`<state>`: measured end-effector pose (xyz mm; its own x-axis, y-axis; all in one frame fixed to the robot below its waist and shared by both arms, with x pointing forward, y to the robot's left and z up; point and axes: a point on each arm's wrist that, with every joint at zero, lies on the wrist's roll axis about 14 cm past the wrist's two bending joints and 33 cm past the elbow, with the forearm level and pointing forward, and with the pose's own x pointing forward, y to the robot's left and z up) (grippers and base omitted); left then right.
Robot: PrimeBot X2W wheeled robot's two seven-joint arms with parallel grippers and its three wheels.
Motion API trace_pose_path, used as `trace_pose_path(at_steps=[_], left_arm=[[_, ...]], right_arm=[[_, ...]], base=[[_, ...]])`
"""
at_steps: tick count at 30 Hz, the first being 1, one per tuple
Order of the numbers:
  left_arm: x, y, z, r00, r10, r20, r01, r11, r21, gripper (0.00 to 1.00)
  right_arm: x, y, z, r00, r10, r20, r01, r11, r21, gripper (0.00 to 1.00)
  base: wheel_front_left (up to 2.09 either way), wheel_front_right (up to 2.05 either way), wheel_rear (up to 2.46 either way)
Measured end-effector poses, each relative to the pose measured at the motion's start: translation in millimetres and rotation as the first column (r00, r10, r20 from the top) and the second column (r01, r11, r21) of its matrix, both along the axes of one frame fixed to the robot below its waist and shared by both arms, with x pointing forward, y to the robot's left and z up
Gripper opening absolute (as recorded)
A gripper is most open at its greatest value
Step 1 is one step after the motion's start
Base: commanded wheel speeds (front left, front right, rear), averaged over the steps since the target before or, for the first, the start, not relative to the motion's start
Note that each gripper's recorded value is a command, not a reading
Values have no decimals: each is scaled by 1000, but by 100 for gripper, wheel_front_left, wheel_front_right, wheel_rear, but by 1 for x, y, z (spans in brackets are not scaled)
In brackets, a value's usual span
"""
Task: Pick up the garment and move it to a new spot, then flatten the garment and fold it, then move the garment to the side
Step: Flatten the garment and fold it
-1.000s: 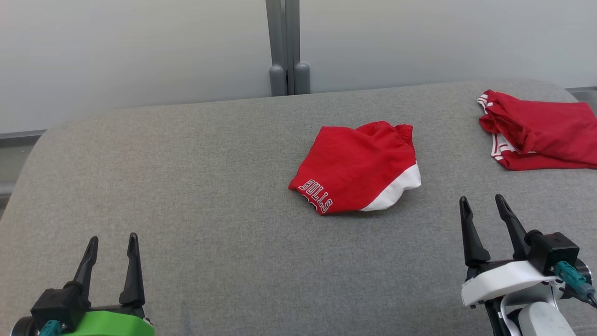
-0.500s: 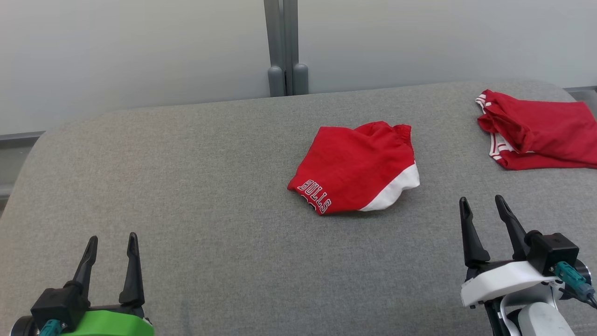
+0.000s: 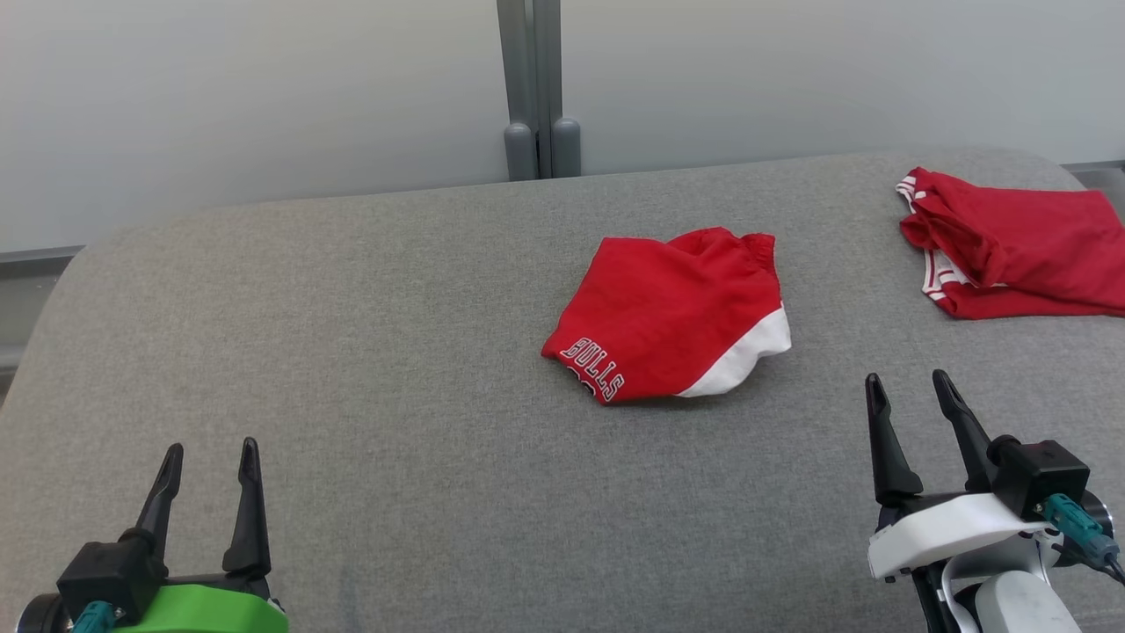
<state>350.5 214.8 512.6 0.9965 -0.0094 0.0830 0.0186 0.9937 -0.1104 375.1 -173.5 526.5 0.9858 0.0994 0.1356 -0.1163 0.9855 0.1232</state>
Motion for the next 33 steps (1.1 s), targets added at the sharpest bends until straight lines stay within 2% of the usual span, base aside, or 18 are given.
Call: trace_pose_path(at_steps=[8, 15, 25, 29, 33], left_arm=[[0, 0, -1, 1000, -2, -5, 2, 1000, 2, 100], [2, -1, -4, 1000, -2, -13, 2, 1000, 2, 100], [17, -5, -5, 1000, -4, -15, 4, 1000, -5, 100], [24, -7, -8, 1000, -3, -22, 3, 1000, -11, 100], [33, -8, -13, 999, 0, -33, 0, 1000, -19, 100]], right_arm=[[2, -2, -3, 1000, -5, -11, 5, 1000, 0, 100], [18, -2, 13, 999, 6, 34, -5, 999, -34, 100], [77, 7, 44, 994, 64, 93, -52, 991, -125, 100], [99, 8, 40, 995, 75, 68, -64, 986, -153, 100], [126, 9, 17, 997, 76, -7, -76, 982, -171, 100]], base=[[0, 0, 0], [0, 0, 0], [0, 0, 0], [0, 0, 0], [0, 0, 0]])
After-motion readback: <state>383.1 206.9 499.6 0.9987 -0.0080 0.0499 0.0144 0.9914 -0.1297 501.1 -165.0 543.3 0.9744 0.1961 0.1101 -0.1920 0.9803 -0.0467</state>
